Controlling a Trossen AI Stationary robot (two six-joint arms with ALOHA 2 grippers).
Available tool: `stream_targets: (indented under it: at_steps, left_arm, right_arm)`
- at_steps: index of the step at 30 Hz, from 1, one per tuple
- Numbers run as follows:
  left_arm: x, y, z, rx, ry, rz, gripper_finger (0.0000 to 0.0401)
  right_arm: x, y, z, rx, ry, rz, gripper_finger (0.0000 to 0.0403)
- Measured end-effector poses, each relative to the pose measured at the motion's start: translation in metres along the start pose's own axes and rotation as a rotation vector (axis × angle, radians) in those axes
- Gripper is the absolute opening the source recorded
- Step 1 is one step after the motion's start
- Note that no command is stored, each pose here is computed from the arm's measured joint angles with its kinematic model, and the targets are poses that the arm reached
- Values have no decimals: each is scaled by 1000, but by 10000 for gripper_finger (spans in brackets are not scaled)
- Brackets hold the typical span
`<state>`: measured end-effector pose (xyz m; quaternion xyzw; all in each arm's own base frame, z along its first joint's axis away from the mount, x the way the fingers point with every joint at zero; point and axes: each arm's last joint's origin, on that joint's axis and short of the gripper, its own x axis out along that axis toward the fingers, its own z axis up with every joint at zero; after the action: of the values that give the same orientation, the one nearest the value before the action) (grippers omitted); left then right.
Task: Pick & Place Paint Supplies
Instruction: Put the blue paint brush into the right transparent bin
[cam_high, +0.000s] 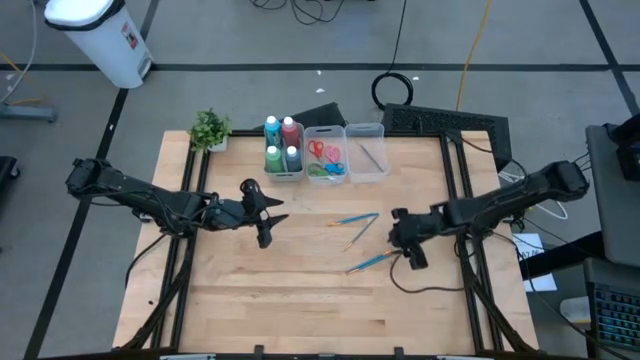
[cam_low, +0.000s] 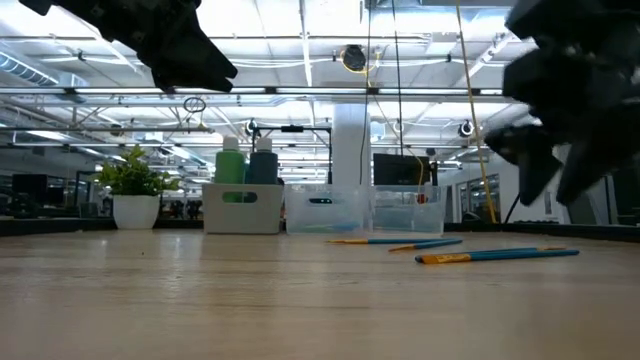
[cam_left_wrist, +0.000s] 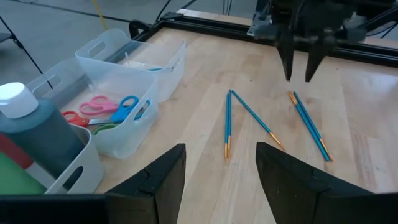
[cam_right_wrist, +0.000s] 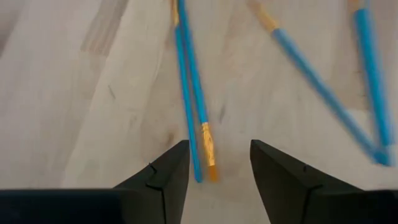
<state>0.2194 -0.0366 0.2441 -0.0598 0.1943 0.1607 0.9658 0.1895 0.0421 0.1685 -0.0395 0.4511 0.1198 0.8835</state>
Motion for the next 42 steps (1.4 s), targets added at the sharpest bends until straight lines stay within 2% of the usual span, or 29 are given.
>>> stream_targets:
  at_steps: [6, 14, 21, 27, 42]
  left_arm:
    - [0, 0, 0, 1, -2, 1, 202]
    - [0, 0, 0, 1, -1, 2, 202]
    - [0, 0, 0, 1, -1, 1, 202]
    - [0, 0, 0, -1, -1, 1, 202]
    - [0, 0, 0, 0, -1, 1, 202]
  right_arm:
    - [17, 1, -18, 34, -122, -28, 151]
    - [31, 0, -32, 63, -73, -39, 137]
    - [35, 4, -34, 55, -46, -2, 129]
    - [38, 3, -35, 54, -30, -28, 120]
    - [39, 0, -36, 65, -21, -67, 31]
